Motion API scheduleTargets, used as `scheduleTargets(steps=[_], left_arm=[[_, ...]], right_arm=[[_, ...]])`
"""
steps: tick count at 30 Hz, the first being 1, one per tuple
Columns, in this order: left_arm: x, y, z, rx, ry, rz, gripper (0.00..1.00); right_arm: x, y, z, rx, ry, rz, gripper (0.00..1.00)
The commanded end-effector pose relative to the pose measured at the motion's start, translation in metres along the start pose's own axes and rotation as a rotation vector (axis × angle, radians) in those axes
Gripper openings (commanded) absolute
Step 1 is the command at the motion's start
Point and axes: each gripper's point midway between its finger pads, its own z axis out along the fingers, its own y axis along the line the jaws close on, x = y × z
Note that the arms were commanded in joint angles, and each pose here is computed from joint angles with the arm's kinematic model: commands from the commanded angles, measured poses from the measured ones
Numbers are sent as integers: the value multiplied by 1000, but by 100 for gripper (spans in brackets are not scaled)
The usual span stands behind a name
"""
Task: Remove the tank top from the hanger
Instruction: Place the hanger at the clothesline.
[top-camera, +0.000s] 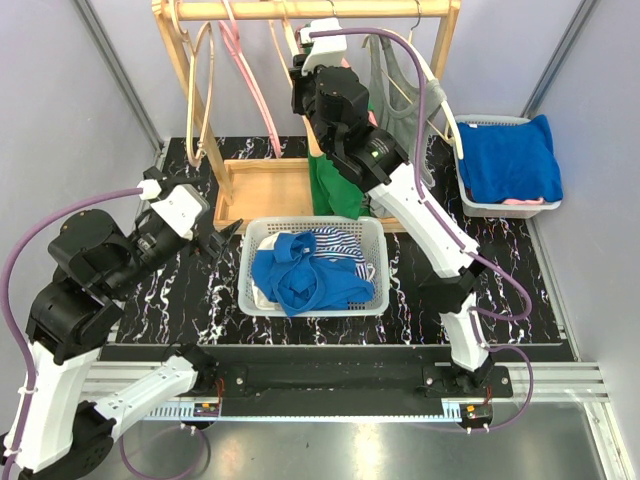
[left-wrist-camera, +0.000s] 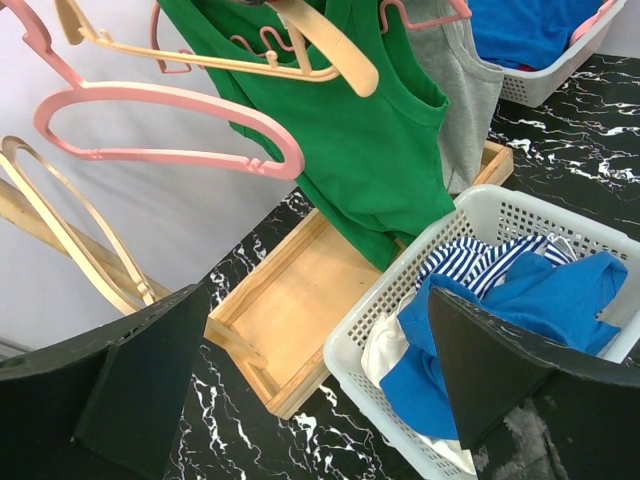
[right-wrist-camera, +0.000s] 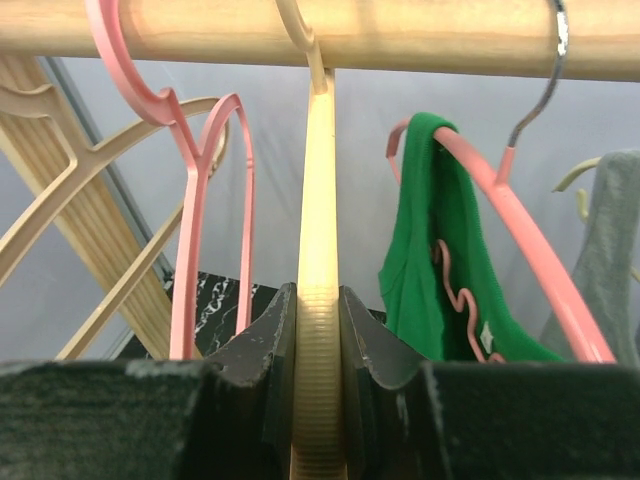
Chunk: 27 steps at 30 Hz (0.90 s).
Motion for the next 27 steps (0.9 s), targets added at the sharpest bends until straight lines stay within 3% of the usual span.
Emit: scheduleTargets(steps=[1, 17, 27], left_arm=[[-22, 7, -10, -27, -74, -10, 99], [-27, 3, -10, -5, -88, -12, 99], [-22, 5, -4, -7, -67, 12, 99]], right_arm=[[-17, 2, 12, -32, -74, 87, 0], [33, 7, 30, -55, 27, 119, 0], [51, 53, 20, -210, 79, 98, 0]])
